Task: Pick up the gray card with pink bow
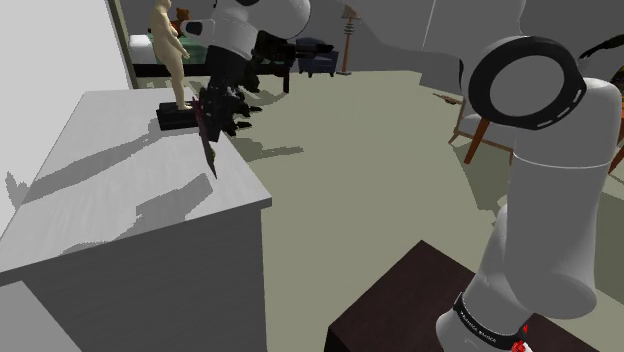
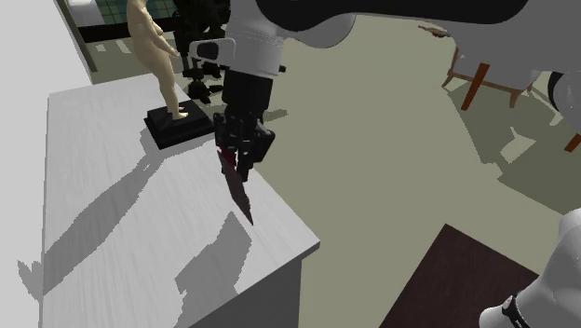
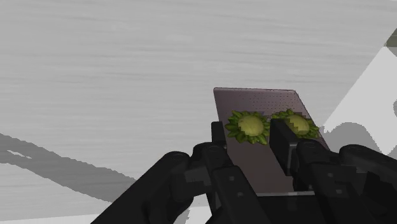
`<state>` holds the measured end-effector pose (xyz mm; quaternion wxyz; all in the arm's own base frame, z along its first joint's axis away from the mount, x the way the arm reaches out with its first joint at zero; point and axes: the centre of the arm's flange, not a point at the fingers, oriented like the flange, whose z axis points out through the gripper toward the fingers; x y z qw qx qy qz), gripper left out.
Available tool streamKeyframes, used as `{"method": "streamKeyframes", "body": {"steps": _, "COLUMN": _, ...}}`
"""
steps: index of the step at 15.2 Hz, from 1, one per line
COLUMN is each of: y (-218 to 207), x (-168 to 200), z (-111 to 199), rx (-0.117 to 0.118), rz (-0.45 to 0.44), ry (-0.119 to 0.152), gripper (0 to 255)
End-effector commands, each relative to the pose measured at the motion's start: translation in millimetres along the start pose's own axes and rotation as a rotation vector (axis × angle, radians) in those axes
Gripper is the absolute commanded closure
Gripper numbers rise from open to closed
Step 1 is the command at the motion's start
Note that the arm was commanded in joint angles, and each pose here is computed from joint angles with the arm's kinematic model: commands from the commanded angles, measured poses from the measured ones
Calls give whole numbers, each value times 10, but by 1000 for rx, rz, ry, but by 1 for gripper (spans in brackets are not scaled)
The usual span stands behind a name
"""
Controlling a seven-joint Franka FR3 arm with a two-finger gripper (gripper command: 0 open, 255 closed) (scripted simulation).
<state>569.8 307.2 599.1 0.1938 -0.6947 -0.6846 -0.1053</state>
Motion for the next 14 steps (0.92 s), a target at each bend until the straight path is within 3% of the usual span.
{"method": "streamKeyframes", "body": {"steps": 1, "y": -23, "x": 42, "z": -91, "rx": 0, "rz": 0, "ry": 0, "gripper": 255}}
{"method": "streamKeyframes", "body": {"steps": 14, "y": -97, "x": 284, "z": -622, "rx": 0, "rz": 0, "ry": 0, "gripper": 255}}
